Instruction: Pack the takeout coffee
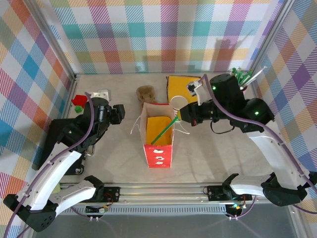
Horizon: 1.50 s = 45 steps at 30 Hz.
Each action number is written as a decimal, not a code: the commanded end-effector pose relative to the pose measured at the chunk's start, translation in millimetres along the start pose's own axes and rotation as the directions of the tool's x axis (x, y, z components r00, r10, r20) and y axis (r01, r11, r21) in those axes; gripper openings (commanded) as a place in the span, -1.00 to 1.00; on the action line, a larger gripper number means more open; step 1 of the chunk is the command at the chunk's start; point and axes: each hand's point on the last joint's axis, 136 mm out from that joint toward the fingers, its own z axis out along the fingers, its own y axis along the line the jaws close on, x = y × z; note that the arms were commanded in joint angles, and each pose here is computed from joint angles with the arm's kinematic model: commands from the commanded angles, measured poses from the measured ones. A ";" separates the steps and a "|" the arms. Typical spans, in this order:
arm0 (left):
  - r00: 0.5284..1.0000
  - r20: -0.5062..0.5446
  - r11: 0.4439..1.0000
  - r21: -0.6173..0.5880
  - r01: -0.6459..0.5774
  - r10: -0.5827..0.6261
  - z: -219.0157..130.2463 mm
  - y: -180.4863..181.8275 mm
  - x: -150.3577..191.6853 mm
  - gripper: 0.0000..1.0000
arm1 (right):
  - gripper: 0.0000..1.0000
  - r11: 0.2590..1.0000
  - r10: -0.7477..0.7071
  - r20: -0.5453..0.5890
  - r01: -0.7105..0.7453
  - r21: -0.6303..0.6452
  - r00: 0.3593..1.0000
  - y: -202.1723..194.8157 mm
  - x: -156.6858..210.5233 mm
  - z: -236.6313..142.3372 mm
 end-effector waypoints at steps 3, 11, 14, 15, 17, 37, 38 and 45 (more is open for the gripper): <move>1.000 0.021 1.000 -0.023 0.011 -0.010 -4.6 9.1 -0.2 0.11 | -1.00 0.984 -0.165 -0.114 0.172 0.048 0.980 0.1 7.7 -16.3; 1.000 0.021 0.999 -0.032 0.010 -0.009 -7.0 11.9 0.7 0.12 | -1.00 0.979 -0.194 -0.271 0.204 0.012 0.943 0.6 23.5 -14.7; 1.000 0.022 0.999 -0.035 0.007 -0.006 -7.9 12.7 0.2 0.12 | -1.00 0.981 -0.189 -0.295 0.195 -0.011 0.937 1.9 25.8 -9.9; 1.000 0.023 0.999 -0.036 0.006 -0.005 -8.1 12.9 0.4 0.12 | -1.00 0.982 -0.190 -0.297 0.187 -0.036 0.936 4.7 25.5 -5.2; 1.000 0.022 0.999 -0.038 0.005 -0.004 -7.8 13.4 0.7 0.12 | -1.00 0.983 -0.179 -0.304 0.160 -0.085 0.936 10.0 24.9 5.0; 0.991 0.131 0.981 -0.195 -0.001 0.027 3.9 35.2 -25.3 0.18 | 0.47 0.816 -0.021 0.242 -0.123 0.565 0.970 -142.7 -23.4 -49.4; 0.990 0.135 0.976 -0.216 -0.001 0.031 10.3 39.5 -22.7 0.19 | 0.49 0.786 0.003 0.284 -0.177 0.592 0.959 -161.2 -16.3 -55.8; 0.985 0.158 0.954 -0.299 -0.020 0.070 58.2 65.9 -4.9 0.49 | 0.84 0.614 0.093 0.401 -0.370 0.698 0.911 -261.9 53.7 -62.1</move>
